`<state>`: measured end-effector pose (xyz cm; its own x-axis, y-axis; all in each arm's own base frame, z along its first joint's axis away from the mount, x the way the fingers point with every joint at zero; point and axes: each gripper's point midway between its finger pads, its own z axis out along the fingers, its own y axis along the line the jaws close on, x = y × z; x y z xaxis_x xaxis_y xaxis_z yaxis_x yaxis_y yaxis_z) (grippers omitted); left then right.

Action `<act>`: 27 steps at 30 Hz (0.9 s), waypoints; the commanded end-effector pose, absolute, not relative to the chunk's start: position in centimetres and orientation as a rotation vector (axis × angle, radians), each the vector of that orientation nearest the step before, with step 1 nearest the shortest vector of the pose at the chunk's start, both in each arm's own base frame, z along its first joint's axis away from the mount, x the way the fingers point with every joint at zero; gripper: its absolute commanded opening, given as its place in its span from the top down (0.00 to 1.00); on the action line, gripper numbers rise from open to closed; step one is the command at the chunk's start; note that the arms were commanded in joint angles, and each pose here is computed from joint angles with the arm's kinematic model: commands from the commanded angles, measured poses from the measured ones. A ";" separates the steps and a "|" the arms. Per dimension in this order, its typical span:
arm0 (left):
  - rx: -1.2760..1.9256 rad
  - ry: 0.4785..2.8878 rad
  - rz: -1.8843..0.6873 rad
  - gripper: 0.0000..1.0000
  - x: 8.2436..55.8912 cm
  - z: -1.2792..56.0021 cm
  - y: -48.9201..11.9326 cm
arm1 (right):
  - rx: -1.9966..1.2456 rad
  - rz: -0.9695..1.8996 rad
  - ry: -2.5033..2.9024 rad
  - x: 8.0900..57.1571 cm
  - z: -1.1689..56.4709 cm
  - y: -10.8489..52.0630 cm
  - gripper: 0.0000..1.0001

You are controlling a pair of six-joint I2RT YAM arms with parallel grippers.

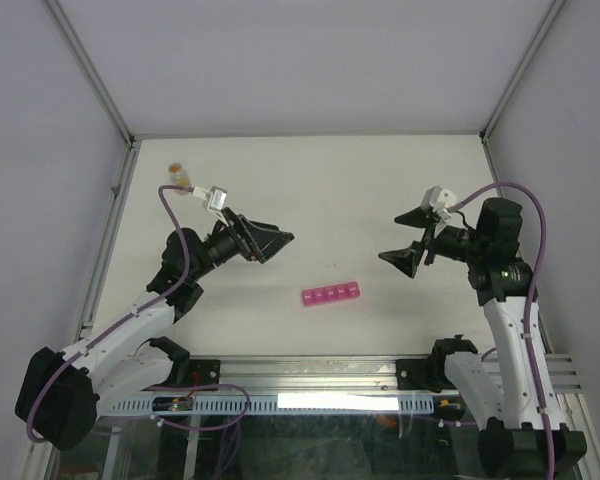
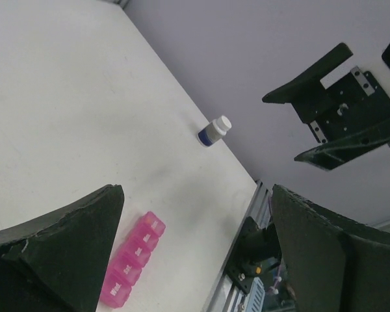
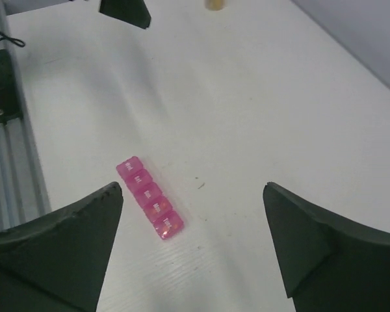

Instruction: Sort the pills into containers

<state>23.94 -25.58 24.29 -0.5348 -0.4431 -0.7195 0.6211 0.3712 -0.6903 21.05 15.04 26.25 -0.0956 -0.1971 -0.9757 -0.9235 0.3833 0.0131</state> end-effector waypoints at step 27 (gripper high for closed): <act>0.382 1.218 -1.166 0.01 14.5 45.6 -18.9 | -0.573 0.540 1.383 17.3 45.3 11.7 0.01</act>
